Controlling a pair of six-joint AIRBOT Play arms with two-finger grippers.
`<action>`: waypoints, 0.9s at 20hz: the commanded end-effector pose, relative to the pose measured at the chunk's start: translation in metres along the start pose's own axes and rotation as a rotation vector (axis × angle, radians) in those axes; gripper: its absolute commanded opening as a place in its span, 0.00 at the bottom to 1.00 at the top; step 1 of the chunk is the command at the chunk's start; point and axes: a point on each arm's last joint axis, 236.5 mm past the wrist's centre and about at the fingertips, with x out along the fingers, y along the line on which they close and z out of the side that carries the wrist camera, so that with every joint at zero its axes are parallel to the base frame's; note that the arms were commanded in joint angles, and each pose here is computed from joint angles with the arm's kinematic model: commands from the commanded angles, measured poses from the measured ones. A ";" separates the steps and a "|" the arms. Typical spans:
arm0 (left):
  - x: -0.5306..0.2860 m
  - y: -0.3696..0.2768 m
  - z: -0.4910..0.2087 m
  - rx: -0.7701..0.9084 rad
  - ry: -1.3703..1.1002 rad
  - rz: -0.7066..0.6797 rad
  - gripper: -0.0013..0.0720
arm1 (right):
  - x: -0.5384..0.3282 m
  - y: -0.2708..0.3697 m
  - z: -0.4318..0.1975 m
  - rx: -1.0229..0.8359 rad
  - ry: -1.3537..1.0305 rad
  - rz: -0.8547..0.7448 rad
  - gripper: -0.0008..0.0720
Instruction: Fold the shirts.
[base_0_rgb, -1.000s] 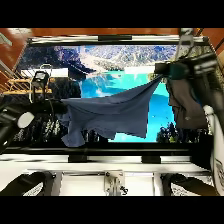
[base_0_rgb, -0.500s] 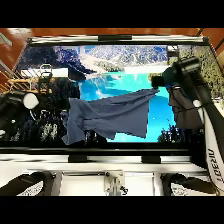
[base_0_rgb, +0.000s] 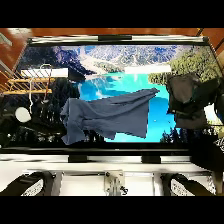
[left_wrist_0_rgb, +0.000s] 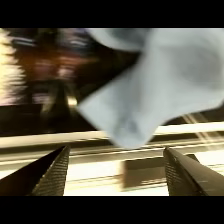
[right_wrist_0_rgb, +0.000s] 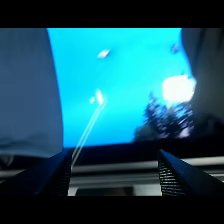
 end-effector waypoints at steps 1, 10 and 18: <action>0.035 -0.019 -0.006 -0.054 -0.043 -0.109 0.94 | 0.028 0.012 -0.040 0.042 0.117 0.110 0.88; 0.051 -0.019 -0.003 -0.005 -0.014 -0.101 0.06 | 0.088 0.042 -0.070 0.213 0.163 0.295 0.88; 0.000 -0.033 0.013 0.063 -0.180 -0.123 0.06 | 0.135 0.085 -0.101 0.129 0.252 0.308 0.88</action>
